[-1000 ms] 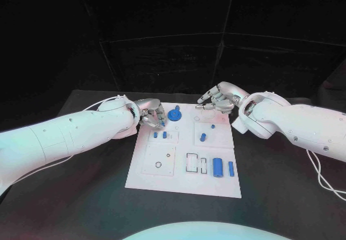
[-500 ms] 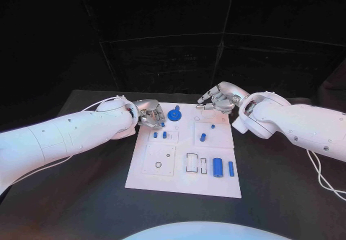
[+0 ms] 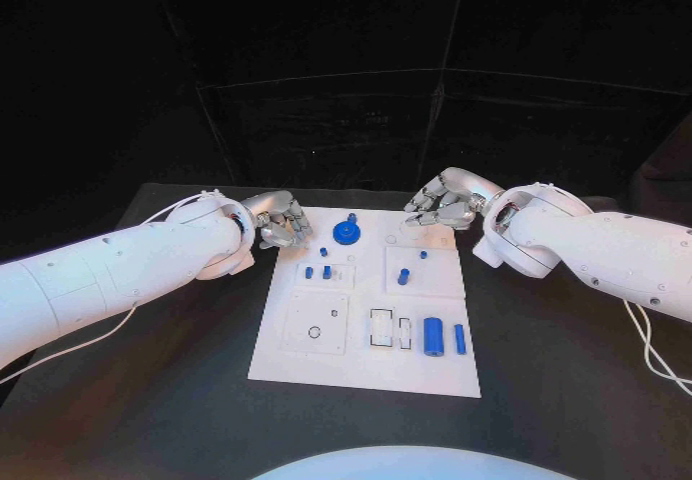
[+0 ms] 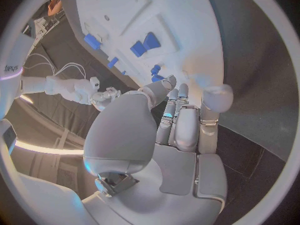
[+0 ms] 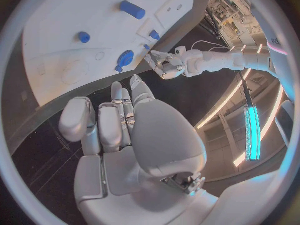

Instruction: Assemble the parts on the task board

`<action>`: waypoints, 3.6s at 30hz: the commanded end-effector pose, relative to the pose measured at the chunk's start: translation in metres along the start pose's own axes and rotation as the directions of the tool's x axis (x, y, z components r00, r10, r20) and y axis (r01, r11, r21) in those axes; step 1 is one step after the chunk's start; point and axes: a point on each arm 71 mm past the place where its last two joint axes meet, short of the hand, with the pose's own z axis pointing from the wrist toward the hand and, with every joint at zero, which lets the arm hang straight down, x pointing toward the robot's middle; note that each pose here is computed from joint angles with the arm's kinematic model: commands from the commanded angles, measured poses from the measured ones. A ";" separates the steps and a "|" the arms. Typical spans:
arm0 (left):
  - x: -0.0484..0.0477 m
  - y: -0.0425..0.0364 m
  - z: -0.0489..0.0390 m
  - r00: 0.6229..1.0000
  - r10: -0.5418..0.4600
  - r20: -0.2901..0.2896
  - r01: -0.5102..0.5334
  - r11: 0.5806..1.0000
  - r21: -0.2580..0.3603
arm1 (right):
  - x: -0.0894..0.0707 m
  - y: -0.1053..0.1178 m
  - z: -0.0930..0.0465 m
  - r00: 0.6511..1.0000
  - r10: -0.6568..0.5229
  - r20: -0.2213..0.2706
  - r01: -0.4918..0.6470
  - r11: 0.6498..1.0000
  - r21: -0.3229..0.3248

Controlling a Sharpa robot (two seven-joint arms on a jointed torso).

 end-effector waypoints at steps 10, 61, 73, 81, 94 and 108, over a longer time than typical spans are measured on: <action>-0.0247 -0.0013 -0.0190 0.530 -0.844 0.081 0.808 0.532 0.253 | 0.013 -0.003 -0.009 0.871 -0.489 -0.046 0.488 0.872 -0.040; -0.0247 -0.0005 -0.0379 0.441 -0.896 0.046 0.849 0.433 0.304 | 0.048 -0.002 -0.013 0.858 -0.510 -0.050 0.506 0.859 -0.077; -0.0258 0.0024 -0.0386 0.442 -0.896 0.053 0.848 0.436 0.300 | 0.039 0.004 -0.022 0.882 -0.470 0.042 0.472 0.878 -0.085; -0.0260 0.0029 -0.0391 0.442 -0.895 0.055 0.848 0.437 0.298 | 0.035 0.010 -0.030 0.894 -0.444 0.060 0.448 0.888 -0.098; -0.0247 -0.0007 -0.0393 0.441 -0.896 0.045 0.850 0.433 0.300 | 0.052 0.072 -0.035 0.923 -0.373 0.089 0.383 0.886 -0.261; -0.0219 -0.0081 -0.0391 0.439 -0.898 0.026 0.852 0.425 0.306 | 0.103 0.110 -0.018 0.920 -0.392 0.007 0.365 0.849 -0.384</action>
